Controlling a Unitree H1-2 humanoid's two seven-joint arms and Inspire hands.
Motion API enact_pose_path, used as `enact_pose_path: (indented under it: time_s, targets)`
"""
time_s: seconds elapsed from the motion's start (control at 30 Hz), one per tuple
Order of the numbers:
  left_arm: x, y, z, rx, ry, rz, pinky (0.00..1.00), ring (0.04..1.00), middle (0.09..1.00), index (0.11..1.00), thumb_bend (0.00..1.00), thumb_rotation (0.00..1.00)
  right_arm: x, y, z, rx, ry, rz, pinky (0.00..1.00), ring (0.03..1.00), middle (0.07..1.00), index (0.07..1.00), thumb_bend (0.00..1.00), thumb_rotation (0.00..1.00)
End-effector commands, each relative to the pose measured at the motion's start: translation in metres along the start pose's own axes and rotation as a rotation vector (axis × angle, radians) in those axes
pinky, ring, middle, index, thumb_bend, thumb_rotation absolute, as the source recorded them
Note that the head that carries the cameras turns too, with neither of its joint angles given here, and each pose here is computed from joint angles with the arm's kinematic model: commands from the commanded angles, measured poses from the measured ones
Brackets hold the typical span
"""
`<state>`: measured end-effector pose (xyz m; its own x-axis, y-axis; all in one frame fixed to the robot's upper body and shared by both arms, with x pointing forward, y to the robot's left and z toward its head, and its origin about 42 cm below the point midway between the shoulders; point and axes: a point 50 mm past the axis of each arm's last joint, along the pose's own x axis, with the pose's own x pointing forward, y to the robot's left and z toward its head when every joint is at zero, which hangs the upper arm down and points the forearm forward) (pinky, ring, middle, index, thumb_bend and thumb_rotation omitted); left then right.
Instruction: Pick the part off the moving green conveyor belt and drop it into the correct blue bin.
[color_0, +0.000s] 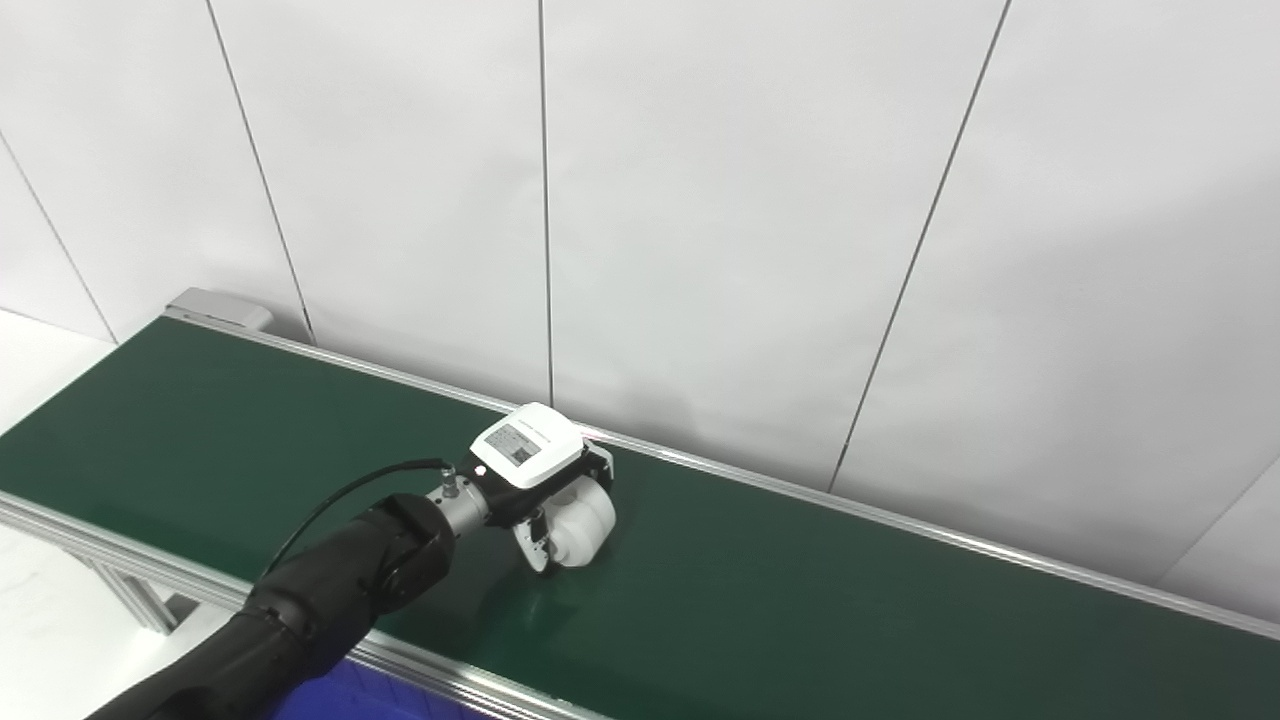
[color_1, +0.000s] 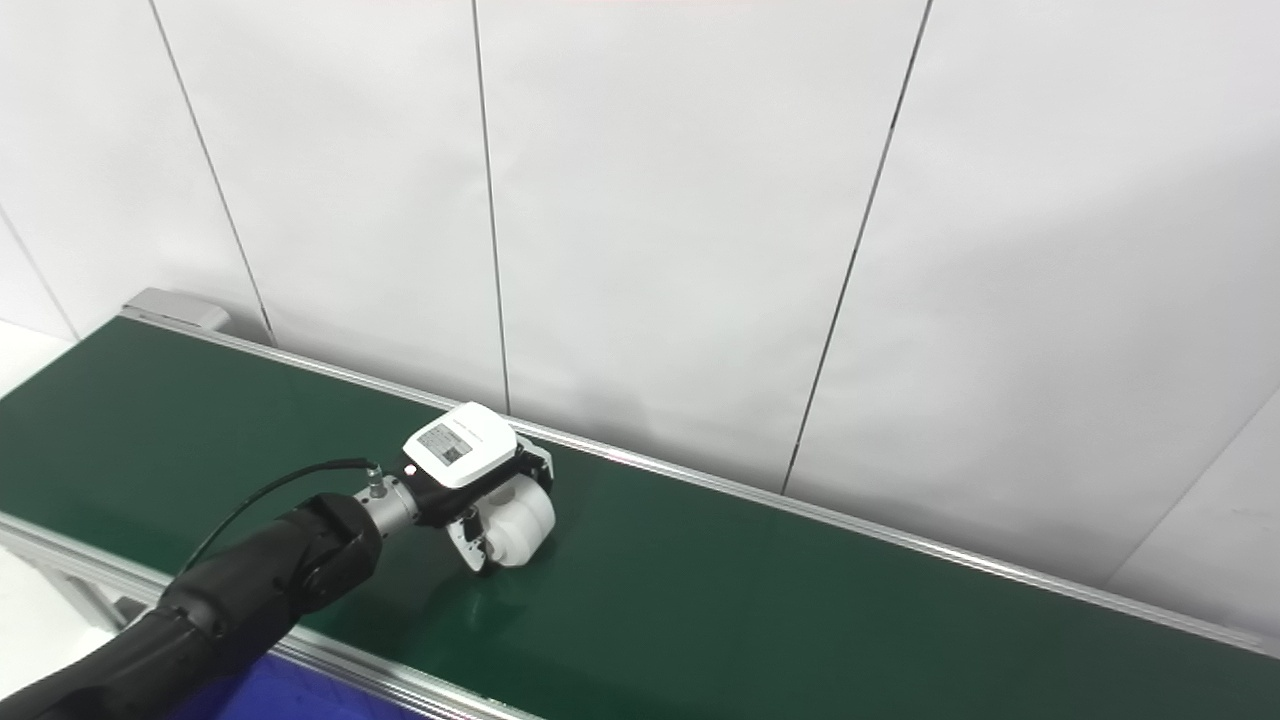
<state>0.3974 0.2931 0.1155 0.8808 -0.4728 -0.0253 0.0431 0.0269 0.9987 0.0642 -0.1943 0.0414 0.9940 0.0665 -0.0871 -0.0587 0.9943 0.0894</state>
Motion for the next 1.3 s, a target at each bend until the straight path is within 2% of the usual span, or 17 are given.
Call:
enact_pose_path:
  time_s: [0.0,0.23,0.4,0.47,0.57,0.67,0.77,0.9,1.1,1.27]
  targets:
    - [0.011,0.025,-0.003,0.002,-0.018,0.059,0.29,0.362,0.453,0.545,0.50,0.00,-0.001,0.003,0.011,-0.004,-0.073,-0.003,1.00,1.000,1.000,1.000,0.94,0.99]
    - [0.005,0.040,-0.004,-0.006,-0.026,0.057,0.29,0.363,0.458,0.543,0.50,0.00,-0.001,0.003,0.013,0.011,-0.079,-0.002,1.00,1.000,1.000,1.000,0.94,0.98]
    - [-0.003,0.068,0.000,-0.015,-0.054,0.090,0.31,0.378,0.474,0.535,0.50,0.00,-0.003,0.001,0.019,0.012,-0.089,-0.001,1.00,1.000,1.000,1.000,0.93,0.98]
    - [-0.011,0.088,0.005,-0.012,-0.082,0.114,0.30,0.368,0.472,0.539,0.50,0.00,-0.003,-0.001,0.025,0.011,-0.097,-0.003,1.00,1.000,1.000,1.000,0.92,0.99]
    - [-0.029,0.119,0.015,0.016,-0.118,0.120,0.29,0.359,0.469,0.545,0.50,0.00,-0.004,-0.004,0.033,0.011,-0.102,-0.005,1.00,1.000,1.000,1.000,0.90,1.00]
    - [-0.050,0.138,0.023,0.031,-0.132,0.099,0.28,0.364,0.474,0.547,0.49,0.00,-0.004,-0.009,0.038,0.015,-0.103,0.004,1.00,1.000,1.000,1.000,0.87,1.00]
    - [-0.063,0.150,0.027,0.035,-0.126,0.084,0.29,0.378,0.482,0.540,0.50,0.00,-0.003,-0.014,0.044,0.015,-0.101,0.005,1.00,1.000,1.000,1.000,0.86,1.00]
    - [-0.093,0.168,0.032,0.046,-0.088,0.058,0.30,0.388,0.495,0.529,0.50,0.00,0.000,-0.018,0.051,0.017,-0.110,0.015,1.00,1.000,1.000,1.000,0.86,1.00]
    - [-0.134,0.180,0.040,0.034,-0.059,-0.011,0.34,0.411,0.505,0.509,0.50,0.00,0.001,-0.019,0.051,0.012,-0.113,0.011,1.00,1.000,1.000,1.000,0.82,1.00]
    - [-0.176,0.171,0.047,-0.023,-0.033,-0.036,0.32,0.397,0.500,0.522,0.50,0.00,-0.001,-0.015,0.051,0.018,-0.101,0.010,1.00,1.000,1.000,1.000,0.83,1.00]
